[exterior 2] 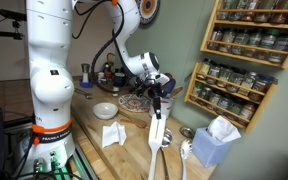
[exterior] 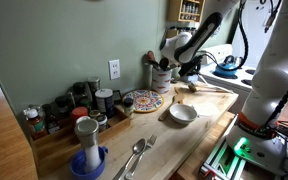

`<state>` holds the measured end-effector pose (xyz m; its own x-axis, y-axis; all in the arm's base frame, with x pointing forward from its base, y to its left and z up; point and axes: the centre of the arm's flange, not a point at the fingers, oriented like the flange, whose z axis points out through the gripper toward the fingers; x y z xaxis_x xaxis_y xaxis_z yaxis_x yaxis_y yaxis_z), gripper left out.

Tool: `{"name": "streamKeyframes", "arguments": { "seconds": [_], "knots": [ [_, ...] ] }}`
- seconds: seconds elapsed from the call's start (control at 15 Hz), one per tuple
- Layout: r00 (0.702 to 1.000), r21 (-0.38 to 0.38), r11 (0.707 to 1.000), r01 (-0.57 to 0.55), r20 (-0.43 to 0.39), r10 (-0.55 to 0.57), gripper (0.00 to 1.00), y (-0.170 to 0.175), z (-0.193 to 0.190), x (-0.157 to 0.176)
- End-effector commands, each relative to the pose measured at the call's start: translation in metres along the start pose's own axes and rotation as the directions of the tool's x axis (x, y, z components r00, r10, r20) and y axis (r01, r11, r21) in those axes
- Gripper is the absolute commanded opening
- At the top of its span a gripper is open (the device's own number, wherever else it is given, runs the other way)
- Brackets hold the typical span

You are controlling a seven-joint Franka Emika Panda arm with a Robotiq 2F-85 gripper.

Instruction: Remove the metallic spatula from the utensils holding bucket and lay it on the table and next to the pasta server

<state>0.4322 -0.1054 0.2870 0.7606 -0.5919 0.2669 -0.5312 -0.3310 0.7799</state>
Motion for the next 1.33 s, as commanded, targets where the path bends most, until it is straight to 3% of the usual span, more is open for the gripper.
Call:
{"name": "streamKeyframes", "arguments": {
  "seconds": [0.0, 0.4, 1.0, 1.27],
  "knots": [
    [0.998, 0.025, 1.000, 0.012, -0.054, -0.011, 0.01, 0.002, 0.016, -0.014],
    [0.987, -0.004, 0.998, 0.062, -0.151, -0.061, 0.01, 0.000, 0.026, -0.030],
    [0.981, -0.029, 0.996, 0.082, -0.172, -0.085, 0.01, 0.014, 0.034, -0.083],
    [0.979, -0.052, 0.996, 0.077, -0.187, -0.086, 0.01, 0.007, 0.026, -0.089]
  ]
}}
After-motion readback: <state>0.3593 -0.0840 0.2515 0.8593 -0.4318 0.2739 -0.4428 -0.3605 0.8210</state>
